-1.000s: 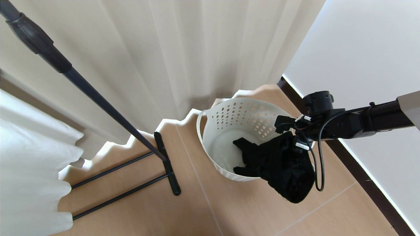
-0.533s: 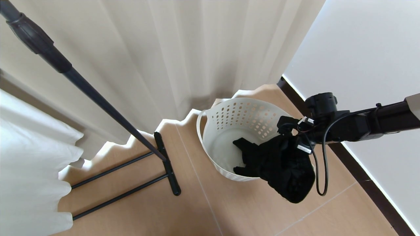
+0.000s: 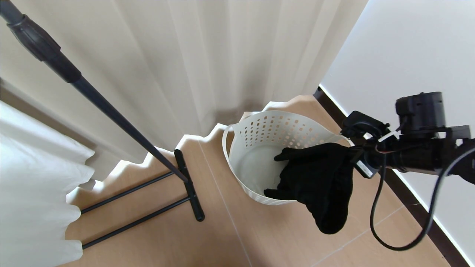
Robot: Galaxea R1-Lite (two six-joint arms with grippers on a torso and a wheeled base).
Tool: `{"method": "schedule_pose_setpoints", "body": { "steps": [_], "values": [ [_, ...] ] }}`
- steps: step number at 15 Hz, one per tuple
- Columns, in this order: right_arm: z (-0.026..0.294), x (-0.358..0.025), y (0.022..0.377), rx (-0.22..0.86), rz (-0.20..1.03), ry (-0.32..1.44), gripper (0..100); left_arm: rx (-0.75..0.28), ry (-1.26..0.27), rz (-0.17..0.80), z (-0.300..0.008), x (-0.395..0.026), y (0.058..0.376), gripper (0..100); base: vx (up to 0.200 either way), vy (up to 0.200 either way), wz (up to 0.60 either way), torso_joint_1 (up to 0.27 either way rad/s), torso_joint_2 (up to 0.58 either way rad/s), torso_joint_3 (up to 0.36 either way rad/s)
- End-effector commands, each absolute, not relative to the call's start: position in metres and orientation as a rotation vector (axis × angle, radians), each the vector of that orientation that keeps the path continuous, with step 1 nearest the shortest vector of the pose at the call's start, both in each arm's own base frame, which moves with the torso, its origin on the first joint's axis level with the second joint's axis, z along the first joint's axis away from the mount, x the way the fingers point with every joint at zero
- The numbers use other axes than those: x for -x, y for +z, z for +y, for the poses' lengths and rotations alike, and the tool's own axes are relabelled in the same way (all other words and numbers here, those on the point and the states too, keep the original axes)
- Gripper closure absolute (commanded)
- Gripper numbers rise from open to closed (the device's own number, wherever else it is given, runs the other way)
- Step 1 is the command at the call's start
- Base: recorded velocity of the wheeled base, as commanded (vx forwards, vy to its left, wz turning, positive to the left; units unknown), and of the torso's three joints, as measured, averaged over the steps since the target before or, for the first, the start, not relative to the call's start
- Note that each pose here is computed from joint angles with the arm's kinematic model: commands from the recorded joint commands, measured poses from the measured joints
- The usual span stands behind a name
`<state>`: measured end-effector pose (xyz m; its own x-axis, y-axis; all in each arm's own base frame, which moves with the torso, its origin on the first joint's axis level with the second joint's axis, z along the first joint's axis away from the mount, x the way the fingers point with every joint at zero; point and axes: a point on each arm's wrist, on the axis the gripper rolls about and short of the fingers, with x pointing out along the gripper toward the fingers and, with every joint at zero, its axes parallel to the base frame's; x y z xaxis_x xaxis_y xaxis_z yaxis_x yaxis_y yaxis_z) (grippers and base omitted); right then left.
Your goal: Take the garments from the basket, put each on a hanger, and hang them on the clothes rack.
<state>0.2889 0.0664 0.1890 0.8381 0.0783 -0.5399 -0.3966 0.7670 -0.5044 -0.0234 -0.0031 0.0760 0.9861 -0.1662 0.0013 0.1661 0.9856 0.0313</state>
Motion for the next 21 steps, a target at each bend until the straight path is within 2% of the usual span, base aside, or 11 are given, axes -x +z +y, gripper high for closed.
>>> {"method": "schedule_pose_setpoints", "body": {
  "steps": [1,2,3,6,12,21],
  "values": [
    [0.066,-0.19,0.233,0.517,0.27,0.316,100,-0.031,-0.166,-0.003,-0.003,0.023,0.076,0,0.0,0.0,0.0,0.0,0.0,0.0],
    [0.066,-0.179,0.236,0.495,0.246,0.329,100,-0.032,-0.167,-0.003,-0.003,0.023,0.076,0,0.0,0.0,0.0,0.0,0.0,0.0],
    [0.069,-0.152,0.244,0.437,0.18,0.374,100,-0.032,-0.167,-0.003,-0.003,0.023,0.076,0,0.0,0.0,0.0,0.0,0.0,0.0],
    [0.062,-0.114,0.243,0.342,0.116,0.419,100,-0.034,-0.169,-0.003,-0.003,0.023,0.076,0,0.0,0.0,0.0,0.0,0.0,0.0],
    [0.062,-0.114,0.243,0.338,0.115,0.412,100,-0.035,-0.169,-0.003,-0.003,0.023,0.076,0,0.0,0.0,0.0,0.0,0.0,0.008],
    [0.062,-0.118,0.243,0.335,0.116,0.4,100,-0.034,-0.169,-0.003,-0.003,0.023,0.076,0,0.0,0.0,0.0,0.002,0.0,0.18]
  ]
}}
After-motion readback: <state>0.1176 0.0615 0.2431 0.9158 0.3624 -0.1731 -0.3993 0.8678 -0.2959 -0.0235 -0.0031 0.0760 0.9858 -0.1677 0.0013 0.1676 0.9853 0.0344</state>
